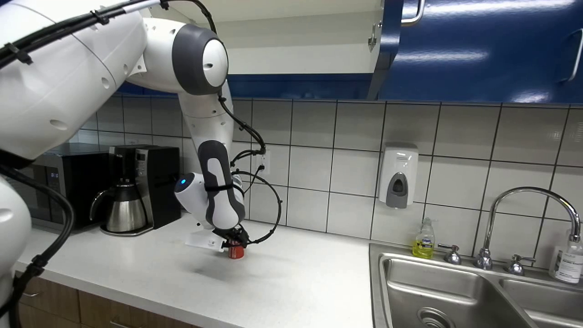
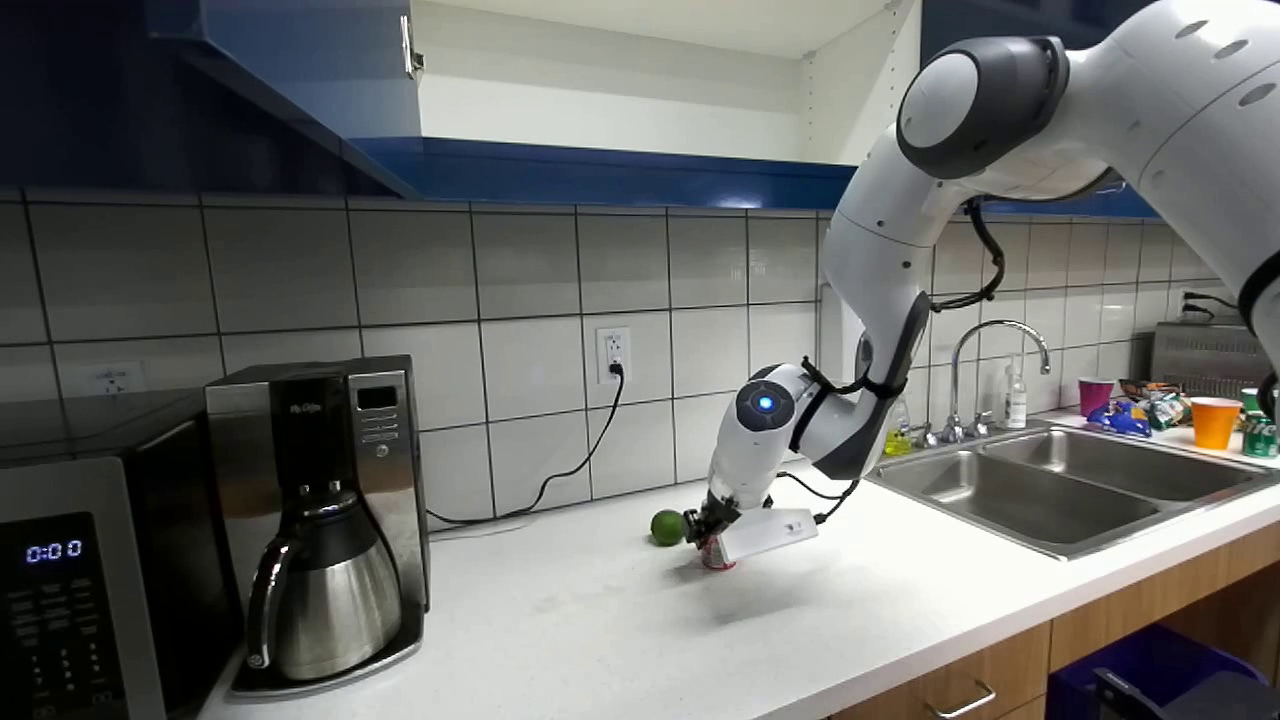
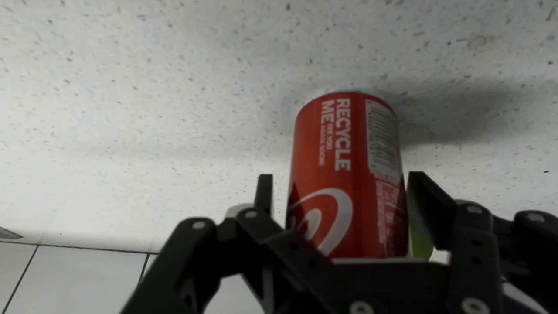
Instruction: Remove the can from the top cabinet
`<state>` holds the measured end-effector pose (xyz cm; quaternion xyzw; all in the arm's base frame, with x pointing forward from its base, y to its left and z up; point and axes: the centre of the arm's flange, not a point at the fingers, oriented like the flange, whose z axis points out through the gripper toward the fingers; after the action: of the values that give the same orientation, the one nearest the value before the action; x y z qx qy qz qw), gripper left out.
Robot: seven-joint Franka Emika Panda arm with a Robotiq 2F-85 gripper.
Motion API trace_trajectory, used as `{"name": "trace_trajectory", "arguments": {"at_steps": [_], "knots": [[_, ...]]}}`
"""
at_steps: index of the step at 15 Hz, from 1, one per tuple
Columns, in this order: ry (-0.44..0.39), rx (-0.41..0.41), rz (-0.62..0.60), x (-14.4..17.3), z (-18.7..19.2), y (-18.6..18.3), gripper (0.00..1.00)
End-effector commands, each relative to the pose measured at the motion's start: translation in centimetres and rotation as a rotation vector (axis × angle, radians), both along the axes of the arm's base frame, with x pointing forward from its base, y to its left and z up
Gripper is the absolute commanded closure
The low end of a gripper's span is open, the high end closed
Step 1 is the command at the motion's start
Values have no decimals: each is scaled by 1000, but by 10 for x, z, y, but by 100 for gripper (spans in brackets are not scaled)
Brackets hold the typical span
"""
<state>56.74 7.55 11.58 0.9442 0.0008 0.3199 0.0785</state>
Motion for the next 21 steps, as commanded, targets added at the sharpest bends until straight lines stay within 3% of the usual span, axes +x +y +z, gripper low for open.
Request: {"name": "trace_trajectory", "arguments": {"at_steps": [1,15,21], "knots": [[-17,-3,-17,-7,13,-2,0],[51,8,-104,-55,176,-15,0],[164,3,-28,-76,225,-5,0]]}}
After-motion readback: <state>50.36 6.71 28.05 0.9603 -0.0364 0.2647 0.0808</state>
